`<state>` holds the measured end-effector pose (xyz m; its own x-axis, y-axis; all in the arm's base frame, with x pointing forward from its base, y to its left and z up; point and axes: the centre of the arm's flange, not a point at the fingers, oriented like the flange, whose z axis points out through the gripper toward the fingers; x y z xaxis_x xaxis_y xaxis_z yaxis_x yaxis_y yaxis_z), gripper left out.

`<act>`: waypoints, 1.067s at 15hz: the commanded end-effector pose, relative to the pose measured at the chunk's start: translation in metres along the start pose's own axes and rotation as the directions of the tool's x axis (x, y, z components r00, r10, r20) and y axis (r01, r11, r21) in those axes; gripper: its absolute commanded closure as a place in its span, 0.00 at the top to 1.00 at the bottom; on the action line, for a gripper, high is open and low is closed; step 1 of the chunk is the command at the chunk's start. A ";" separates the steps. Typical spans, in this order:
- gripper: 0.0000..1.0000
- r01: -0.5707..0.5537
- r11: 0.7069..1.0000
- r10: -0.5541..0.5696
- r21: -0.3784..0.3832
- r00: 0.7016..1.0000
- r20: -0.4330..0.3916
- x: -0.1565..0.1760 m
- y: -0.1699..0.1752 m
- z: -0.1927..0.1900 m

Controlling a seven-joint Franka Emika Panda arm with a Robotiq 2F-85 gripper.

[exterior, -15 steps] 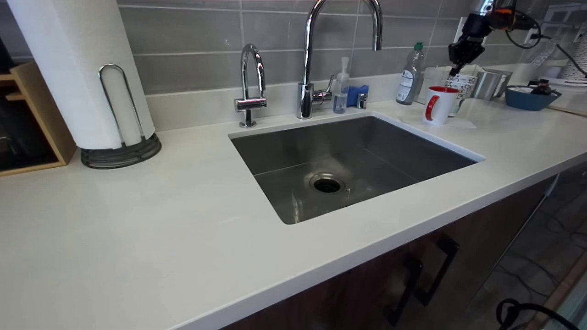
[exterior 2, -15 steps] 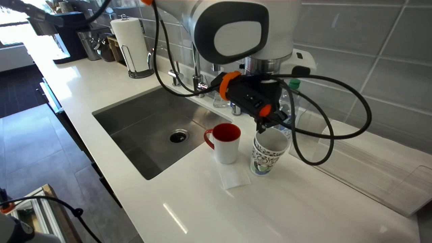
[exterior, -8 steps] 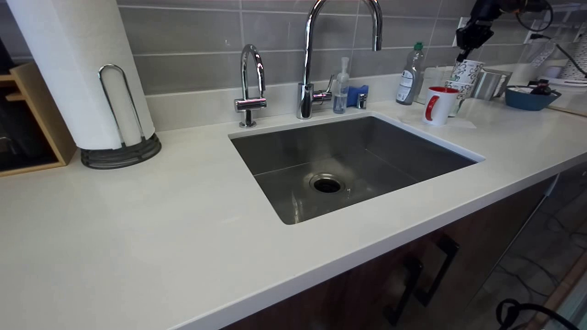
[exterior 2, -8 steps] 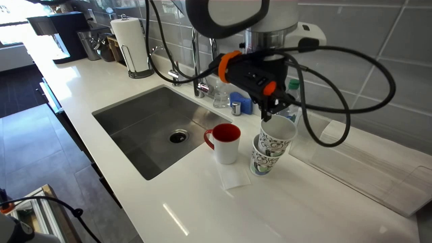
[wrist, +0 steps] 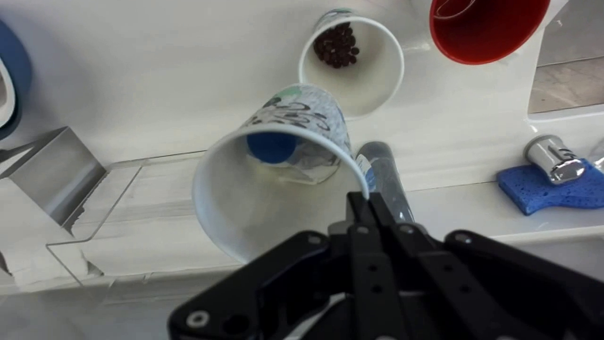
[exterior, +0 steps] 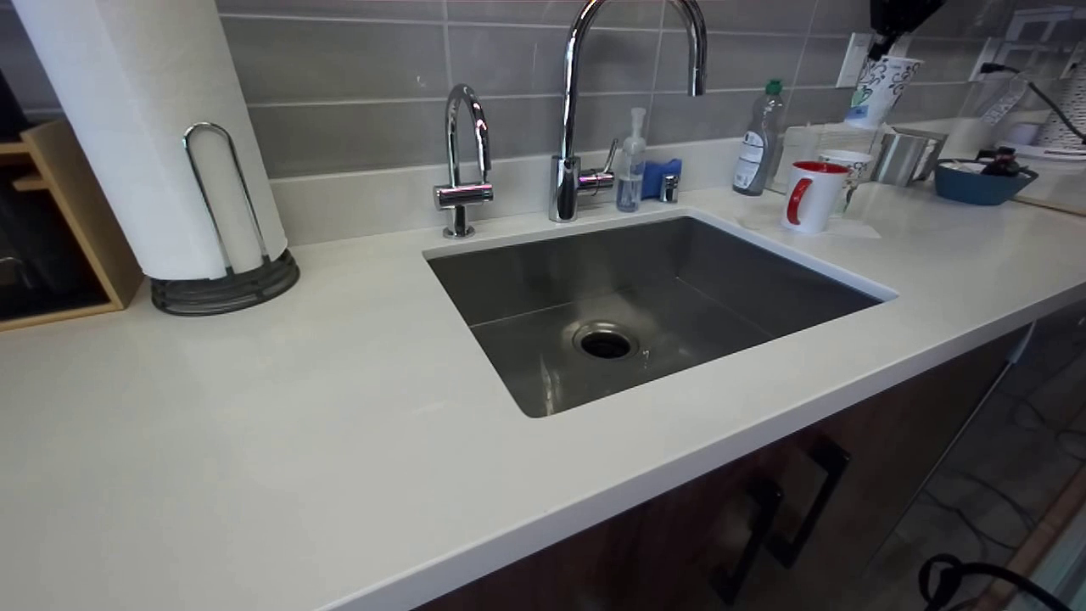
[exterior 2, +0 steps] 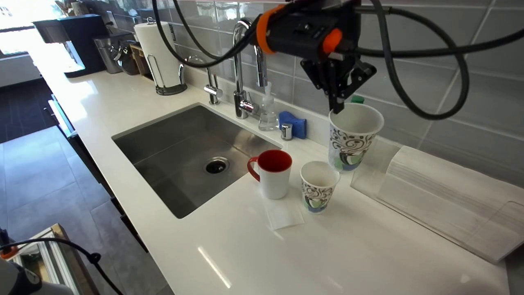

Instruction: Move the two paper cups to the left and then unstuck the paper cups

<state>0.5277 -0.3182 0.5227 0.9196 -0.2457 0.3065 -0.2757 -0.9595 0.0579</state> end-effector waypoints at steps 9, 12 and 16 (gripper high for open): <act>0.01 -0.123 0.989 0.123 -0.077 0.992 0.004 0.008 0.042 0.062; 0.01 -0.158 0.985 0.161 -0.073 0.986 0.036 0.007 0.050 0.100; 0.01 -0.185 0.981 0.189 -0.049 0.979 0.079 0.001 0.054 0.147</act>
<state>0.5410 -0.3778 0.4086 0.8845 -0.4011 0.2384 -0.4288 -0.9002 0.0760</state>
